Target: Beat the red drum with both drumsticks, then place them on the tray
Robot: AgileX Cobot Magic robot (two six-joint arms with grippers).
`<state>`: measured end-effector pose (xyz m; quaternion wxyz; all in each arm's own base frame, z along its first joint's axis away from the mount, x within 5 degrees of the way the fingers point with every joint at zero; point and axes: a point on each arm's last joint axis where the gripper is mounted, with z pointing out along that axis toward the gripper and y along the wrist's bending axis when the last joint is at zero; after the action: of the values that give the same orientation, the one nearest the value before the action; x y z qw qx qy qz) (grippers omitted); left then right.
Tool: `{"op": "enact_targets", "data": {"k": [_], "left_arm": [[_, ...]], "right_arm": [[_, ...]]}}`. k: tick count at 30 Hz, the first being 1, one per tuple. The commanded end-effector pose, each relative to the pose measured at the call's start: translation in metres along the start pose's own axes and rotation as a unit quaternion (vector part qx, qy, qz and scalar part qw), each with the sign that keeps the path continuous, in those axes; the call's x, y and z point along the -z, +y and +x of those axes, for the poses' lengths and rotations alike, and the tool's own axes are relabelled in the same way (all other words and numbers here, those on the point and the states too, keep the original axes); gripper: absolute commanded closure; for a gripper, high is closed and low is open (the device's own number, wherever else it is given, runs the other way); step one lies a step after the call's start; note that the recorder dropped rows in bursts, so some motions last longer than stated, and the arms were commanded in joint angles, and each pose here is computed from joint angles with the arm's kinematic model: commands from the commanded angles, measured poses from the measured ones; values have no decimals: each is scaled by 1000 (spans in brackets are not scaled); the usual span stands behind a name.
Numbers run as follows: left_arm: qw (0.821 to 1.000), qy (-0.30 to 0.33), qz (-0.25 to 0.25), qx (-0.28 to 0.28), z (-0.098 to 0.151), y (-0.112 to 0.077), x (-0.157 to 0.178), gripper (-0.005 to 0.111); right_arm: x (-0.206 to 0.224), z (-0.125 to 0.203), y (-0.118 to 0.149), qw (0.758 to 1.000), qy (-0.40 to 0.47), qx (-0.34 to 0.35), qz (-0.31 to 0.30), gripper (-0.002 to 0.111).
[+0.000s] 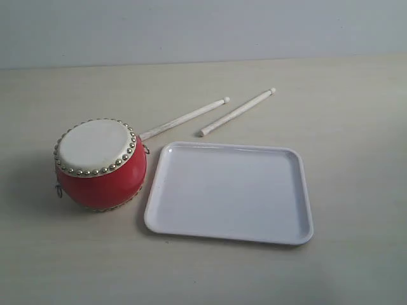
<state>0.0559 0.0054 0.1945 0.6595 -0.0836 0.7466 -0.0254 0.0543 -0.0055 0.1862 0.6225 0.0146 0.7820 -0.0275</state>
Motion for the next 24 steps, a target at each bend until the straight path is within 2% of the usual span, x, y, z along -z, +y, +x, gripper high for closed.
{"op": "enact_targets", "data": {"k": [1, 2, 4, 7, 9, 10, 11, 12, 14, 15, 16, 17, 20, 24], "left_arm": [[996, -43, 18, 75, -7, -3, 1, 107], [991, -56, 26, 121, -10, -3, 1, 107], [983, -76, 39, 163, -14, -5, 2, 107], [976, -122, 64, 166, -23, -8, 4, 107], [960, -202, 105, 162, -37, -12, 10, 107], [930, -290, 154, 164, -53, -17, 20, 107], [902, -346, 191, 176, -63, -20, 29, 107], [891, -367, 201, 177, -75, -22, 35, 107], [901, -356, 182, 167, -113, -26, 39, 107], [912, -346, 166, 146, -144, -31, 37, 107], [920, -334, 156, 135, -158, -33, 31, 107], [938, -297, 140, 110, -181, -38, 9, 107], [966, -221, 111, 70, -207, -44, -34, 107], [993, -99, 57, 22, -221, -47, -103, 107]], "right_arm": [[0, 0, 0, 1000, -5, -1, 2, 108], [0, 0, 0, 1000, -5, -1, 2, 108], [0, 0, 0, 1000, -5, -1, 2, 108], [0, 0, 0, 1000, -5, -1, 2, 108], [0, 0, 0, 1000, -5, -1, 2, 108], [0, 0, 0, 1000, -5, -1, 2, 108], [0, 0, 0, 1000, -5, -1, 2, 108], [0, 0, 0, 1000, -5, -1, 2, 108], [0, 0, 0, 1000, -5, -1, 2, 108], [0, 0, 0, 1000, -5, -1, 2, 108], [0, 0, 0, 1000, -5, -1, 2, 108], [0, 0, 0, 1000, -5, -1, 2, 108], [0, 0, 0, 1000, -5, -1, 2, 108], [0, 0, 0, 1000, -5, -1, 2, 108]]}}
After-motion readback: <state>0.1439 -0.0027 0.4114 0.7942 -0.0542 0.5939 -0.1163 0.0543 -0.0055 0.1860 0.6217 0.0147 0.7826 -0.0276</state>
